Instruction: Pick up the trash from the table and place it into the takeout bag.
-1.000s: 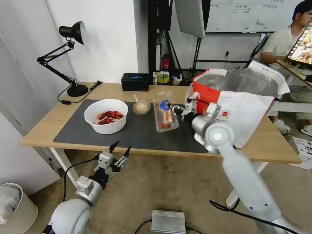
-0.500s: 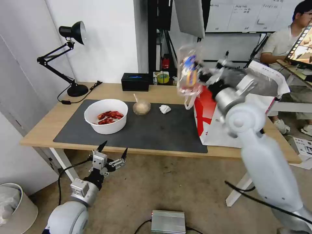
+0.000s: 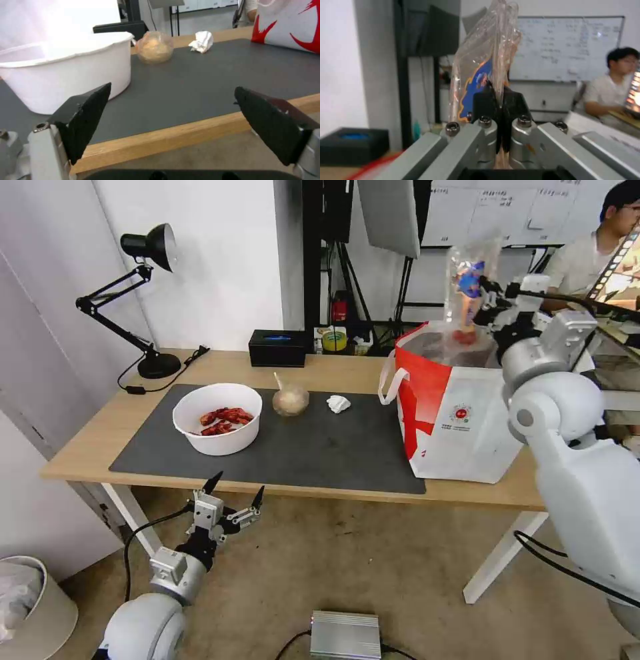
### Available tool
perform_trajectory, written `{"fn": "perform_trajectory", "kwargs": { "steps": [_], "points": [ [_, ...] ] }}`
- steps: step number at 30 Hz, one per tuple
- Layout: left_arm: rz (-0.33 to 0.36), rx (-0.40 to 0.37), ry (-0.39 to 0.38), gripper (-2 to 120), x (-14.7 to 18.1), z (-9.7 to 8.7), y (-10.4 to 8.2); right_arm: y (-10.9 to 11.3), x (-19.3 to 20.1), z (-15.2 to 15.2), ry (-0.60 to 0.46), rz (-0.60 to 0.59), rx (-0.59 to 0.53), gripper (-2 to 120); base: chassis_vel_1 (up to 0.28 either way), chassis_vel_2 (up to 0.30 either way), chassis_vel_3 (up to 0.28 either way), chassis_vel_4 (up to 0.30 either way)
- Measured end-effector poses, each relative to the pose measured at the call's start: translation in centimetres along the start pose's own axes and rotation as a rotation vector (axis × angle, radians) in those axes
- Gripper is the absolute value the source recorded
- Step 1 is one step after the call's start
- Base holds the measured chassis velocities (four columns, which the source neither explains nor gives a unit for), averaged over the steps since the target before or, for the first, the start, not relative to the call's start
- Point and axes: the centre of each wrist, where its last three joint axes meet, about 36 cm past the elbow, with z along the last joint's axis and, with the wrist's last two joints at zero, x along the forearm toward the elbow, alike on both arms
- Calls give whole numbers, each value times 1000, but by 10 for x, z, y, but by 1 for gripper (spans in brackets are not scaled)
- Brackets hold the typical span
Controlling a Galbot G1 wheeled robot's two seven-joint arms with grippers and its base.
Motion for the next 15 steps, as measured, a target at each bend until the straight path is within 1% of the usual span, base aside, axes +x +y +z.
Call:
{"fn": "perform_trajectory", "kwargs": {
  "steps": [5,15],
  "points": [
    [6,7,1,100,-1,1,-3,-1,3,9,54,27,-12,0,0,0,0,0],
    [5,4,-1,100,-1,0,-3,3,10,20,84,19,-24,0,0,0,0,0]
  ]
}}
